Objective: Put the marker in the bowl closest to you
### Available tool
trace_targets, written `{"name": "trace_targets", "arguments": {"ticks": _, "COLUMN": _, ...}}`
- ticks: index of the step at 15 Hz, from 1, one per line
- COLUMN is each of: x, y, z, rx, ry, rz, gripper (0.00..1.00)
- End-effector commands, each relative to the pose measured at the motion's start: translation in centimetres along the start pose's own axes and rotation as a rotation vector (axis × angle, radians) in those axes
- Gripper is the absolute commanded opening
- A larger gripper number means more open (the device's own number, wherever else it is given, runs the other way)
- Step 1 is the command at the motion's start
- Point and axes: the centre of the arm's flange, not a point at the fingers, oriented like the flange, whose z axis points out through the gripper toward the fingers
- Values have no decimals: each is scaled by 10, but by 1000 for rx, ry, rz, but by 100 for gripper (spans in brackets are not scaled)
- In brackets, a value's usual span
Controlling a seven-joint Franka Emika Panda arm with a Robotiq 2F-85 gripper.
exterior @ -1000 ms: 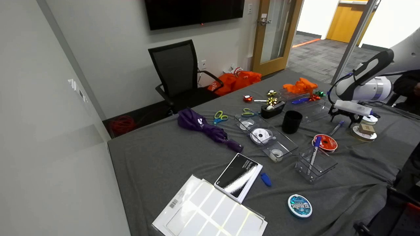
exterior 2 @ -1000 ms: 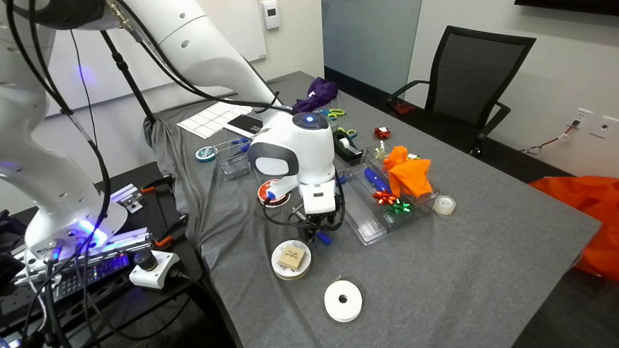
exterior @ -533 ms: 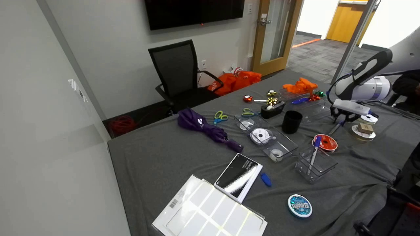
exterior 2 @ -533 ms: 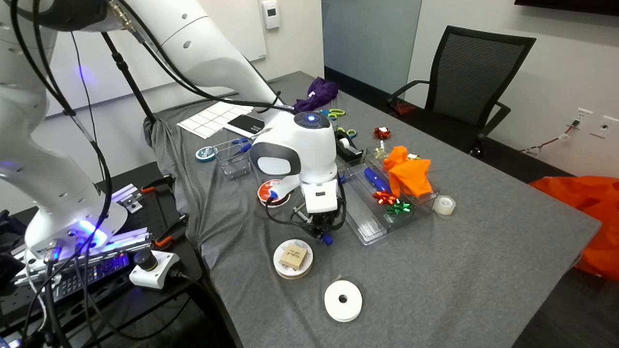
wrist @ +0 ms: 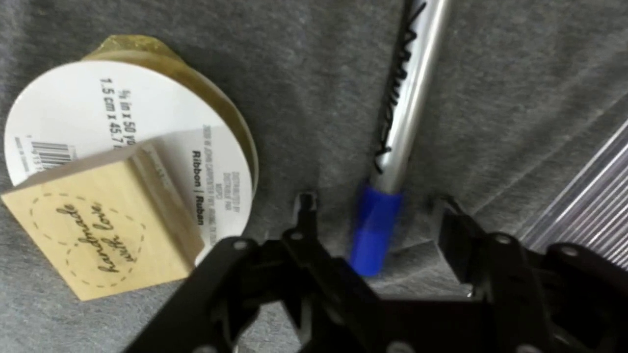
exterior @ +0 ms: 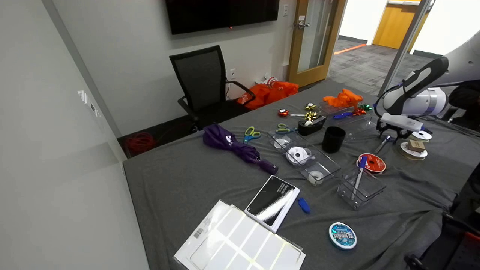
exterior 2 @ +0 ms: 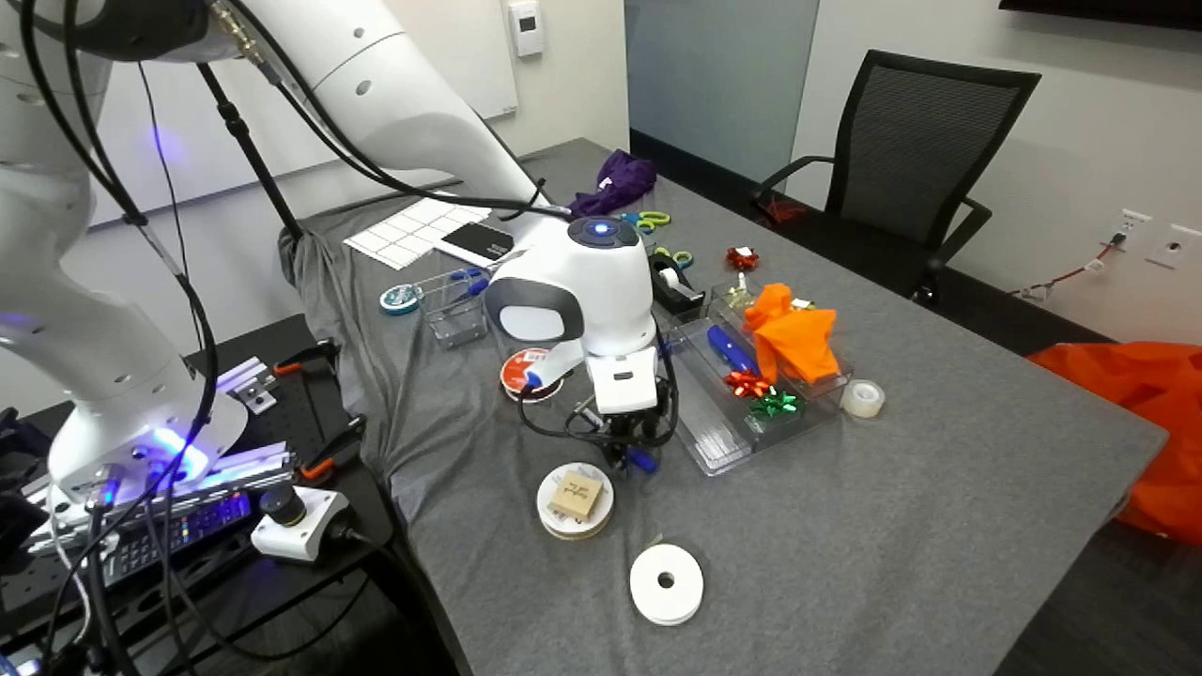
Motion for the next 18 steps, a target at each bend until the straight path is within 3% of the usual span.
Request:
{"name": "trace_targets", "arguments": {"ticks": 1, "x": 1, "y": 8, "z": 3, "rx": 9, "ry": 16, "rz": 1, "gripper": 96}}
{"name": "trace_targets", "arguments": {"ticks": 3, "x": 0, "y": 10, "z": 1, "rx": 7, "ry": 13, "rz": -1, "gripper": 100}}
{"name": "trace_targets", "arguments": {"ticks": 18, "x": 0, "y": 29, "z": -11, "rx": 8, "ry": -10, "rz": -59, "gripper": 100}}
